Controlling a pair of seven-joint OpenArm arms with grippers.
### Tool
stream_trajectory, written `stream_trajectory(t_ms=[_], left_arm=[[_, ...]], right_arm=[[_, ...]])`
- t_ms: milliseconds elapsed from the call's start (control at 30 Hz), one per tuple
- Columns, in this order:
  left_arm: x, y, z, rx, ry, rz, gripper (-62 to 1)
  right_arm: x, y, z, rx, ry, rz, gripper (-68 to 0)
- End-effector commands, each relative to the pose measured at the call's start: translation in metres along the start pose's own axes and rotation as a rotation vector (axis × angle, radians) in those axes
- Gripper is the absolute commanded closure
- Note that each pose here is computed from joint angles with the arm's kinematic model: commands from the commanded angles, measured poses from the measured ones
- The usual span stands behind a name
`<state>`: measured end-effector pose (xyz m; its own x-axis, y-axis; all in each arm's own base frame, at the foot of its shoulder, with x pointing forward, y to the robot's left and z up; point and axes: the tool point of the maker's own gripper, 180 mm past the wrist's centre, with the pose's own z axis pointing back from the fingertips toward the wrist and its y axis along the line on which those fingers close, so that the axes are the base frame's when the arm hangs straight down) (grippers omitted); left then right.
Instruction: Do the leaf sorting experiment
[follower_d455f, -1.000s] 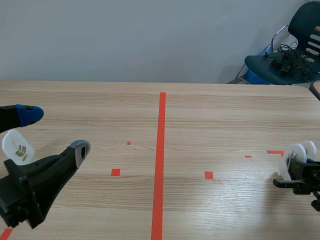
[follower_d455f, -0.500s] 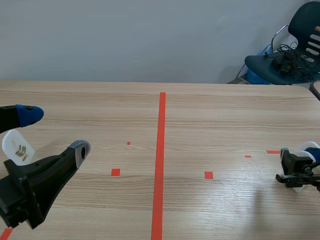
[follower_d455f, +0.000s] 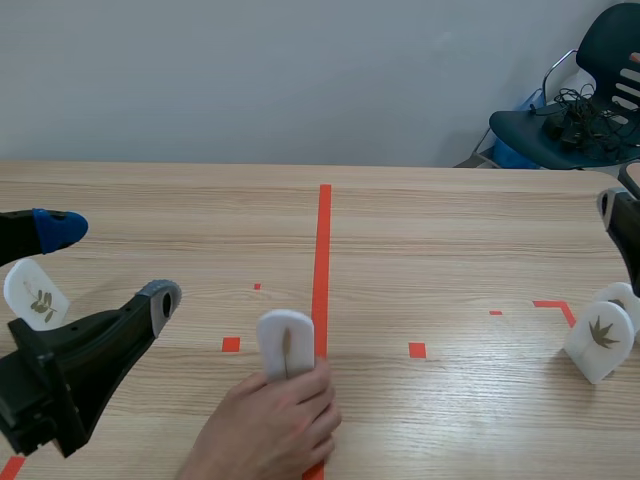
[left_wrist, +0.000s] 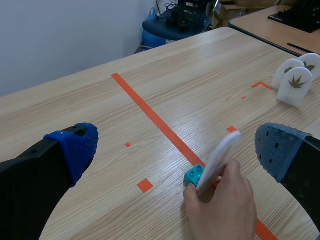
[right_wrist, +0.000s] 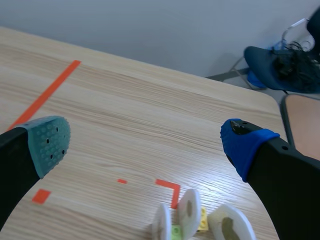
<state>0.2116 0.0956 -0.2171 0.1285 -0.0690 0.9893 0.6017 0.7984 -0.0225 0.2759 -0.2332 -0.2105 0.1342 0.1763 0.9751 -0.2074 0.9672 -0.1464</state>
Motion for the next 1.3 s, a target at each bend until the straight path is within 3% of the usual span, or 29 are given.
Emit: stream_trajectory(t_ms=[0,167,300,900,1067,1267], left_arm=[[0.01,-0.001,-0.001,-0.004,-0.036,-0.002,-62.3],[0.01,-0.001,-0.001,-0.003,-0.036,-0.002,-62.3],[0.01,-0.001,-0.001,-0.003,-0.036,-0.002,-62.3],[0.01,-0.001,-0.001,-0.003,-0.036,-0.002,-62.3],[0.01,-0.001,-0.001,-0.004,-0.036,-0.002,-62.3],[0.01,-0.001,-0.001,-0.003,-0.037,-0.002,-62.3]], right_arm=[[0.001,0.013,0.003,0.048,0.022,-0.004,-66.0],[0.011,0.054,0.019,0.172,0.1,-0.008,-67.9],[0.019,0.071,0.029,0.214,0.109,0.016,-67.9],[0.014,0.074,0.031,0.211,0.124,0.007,-67.9],[-0.002,0.088,0.02,0.255,0.137,-0.048,-67.9],[-0.047,0.135,-0.008,0.397,0.176,-0.086,-67.9]])
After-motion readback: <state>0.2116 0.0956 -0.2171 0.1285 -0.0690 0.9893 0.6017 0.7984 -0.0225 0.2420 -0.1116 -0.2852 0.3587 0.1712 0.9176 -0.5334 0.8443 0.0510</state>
